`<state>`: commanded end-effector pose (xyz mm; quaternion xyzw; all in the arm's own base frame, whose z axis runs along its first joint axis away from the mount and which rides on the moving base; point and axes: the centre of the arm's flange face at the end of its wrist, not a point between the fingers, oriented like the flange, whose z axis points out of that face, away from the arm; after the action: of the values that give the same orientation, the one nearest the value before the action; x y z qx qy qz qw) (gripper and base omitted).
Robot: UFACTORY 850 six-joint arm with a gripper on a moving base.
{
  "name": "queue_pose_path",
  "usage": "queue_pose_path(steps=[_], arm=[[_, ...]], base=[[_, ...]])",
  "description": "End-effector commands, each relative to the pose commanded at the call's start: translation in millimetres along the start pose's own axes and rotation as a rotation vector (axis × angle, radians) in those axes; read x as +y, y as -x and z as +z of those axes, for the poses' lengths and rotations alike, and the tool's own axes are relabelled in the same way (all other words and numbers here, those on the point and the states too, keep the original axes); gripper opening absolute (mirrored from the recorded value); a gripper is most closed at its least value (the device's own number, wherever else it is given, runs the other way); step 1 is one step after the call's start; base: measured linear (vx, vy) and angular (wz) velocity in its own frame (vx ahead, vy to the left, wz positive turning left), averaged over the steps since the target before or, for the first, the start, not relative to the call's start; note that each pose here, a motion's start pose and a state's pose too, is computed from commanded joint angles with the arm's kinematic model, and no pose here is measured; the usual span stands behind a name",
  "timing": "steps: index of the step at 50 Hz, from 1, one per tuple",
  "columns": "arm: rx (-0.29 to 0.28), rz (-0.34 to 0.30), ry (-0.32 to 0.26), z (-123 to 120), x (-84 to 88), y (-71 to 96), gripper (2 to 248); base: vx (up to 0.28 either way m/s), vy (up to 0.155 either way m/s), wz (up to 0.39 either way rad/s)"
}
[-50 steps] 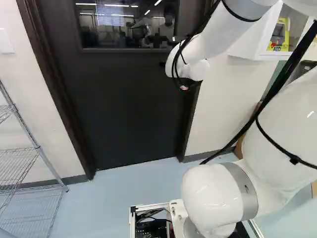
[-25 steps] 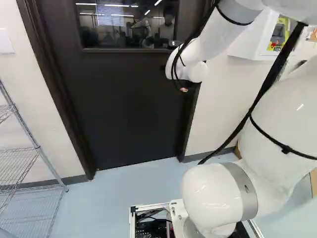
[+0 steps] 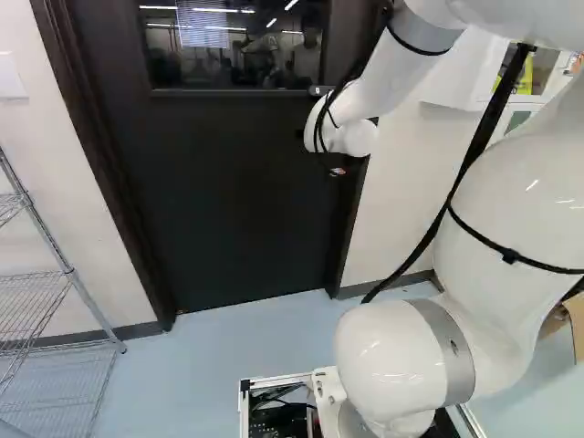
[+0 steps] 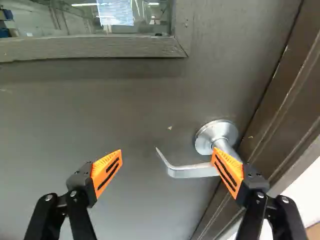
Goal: Open the door and move inside
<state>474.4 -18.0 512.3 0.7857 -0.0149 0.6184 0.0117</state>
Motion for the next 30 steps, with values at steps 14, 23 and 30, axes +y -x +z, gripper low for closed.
queue_pose_path(steps=[14,23,30], arm=[[-0.031,0.000,0.000,5.1,0.0,14.1,247],[-0.052,0.000,0.000,8.5,0.0,23.2,247],[-0.067,0.000,0.000,11.2,0.0,30.3,247]], base=[[0.000,0.000,0.000],[0.000,0.000,0.000],[0.000,0.000,0.000]])
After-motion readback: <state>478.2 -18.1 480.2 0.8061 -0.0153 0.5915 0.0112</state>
